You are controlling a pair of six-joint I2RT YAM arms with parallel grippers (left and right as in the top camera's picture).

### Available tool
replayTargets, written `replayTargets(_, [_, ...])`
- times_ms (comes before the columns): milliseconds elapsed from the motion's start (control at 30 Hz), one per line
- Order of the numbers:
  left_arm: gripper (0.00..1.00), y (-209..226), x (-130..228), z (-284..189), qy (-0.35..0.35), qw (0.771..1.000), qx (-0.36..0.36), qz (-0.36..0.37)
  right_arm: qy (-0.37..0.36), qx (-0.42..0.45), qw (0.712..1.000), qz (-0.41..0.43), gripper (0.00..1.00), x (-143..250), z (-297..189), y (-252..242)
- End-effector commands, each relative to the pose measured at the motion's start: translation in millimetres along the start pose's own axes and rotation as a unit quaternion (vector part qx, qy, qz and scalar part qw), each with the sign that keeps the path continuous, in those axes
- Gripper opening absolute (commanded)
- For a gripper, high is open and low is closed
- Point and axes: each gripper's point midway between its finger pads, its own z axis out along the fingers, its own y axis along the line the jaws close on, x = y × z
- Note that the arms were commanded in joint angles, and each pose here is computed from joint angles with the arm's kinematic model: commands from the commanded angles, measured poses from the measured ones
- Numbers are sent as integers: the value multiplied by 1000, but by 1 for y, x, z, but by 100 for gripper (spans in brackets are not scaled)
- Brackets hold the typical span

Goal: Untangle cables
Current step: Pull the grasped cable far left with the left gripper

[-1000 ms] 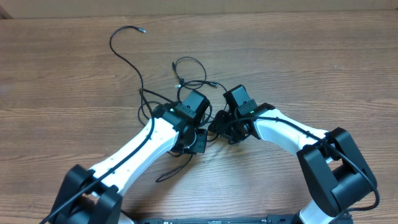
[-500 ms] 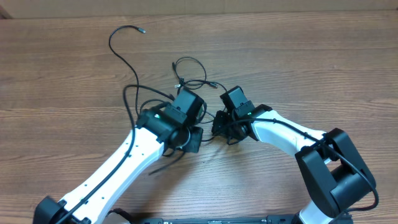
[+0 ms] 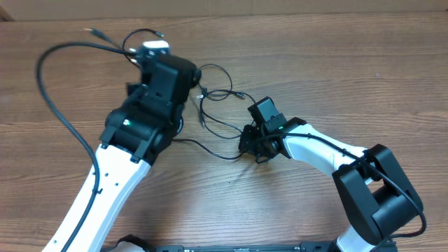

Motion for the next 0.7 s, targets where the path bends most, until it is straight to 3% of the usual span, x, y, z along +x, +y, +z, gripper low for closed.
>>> replayTargets(0, [4,73,-41,-14,-91,978,-182,-45,-4,11,1000,4,4,-2,2,-7])
replayTargets(267, [4,144,-69,-1,-139,939,-268,-162,-4,11,1000,4,4,-2,2,-7])
replayTargets(433, [4,171,-56,34,-95,946,-258,-174,-4,11,1000,4,4,-2,2,-7])
replayTargets(667, [4,178,-9,105,23,967,-185,-176,-4,11,1000,4,4,-2,2,-7])
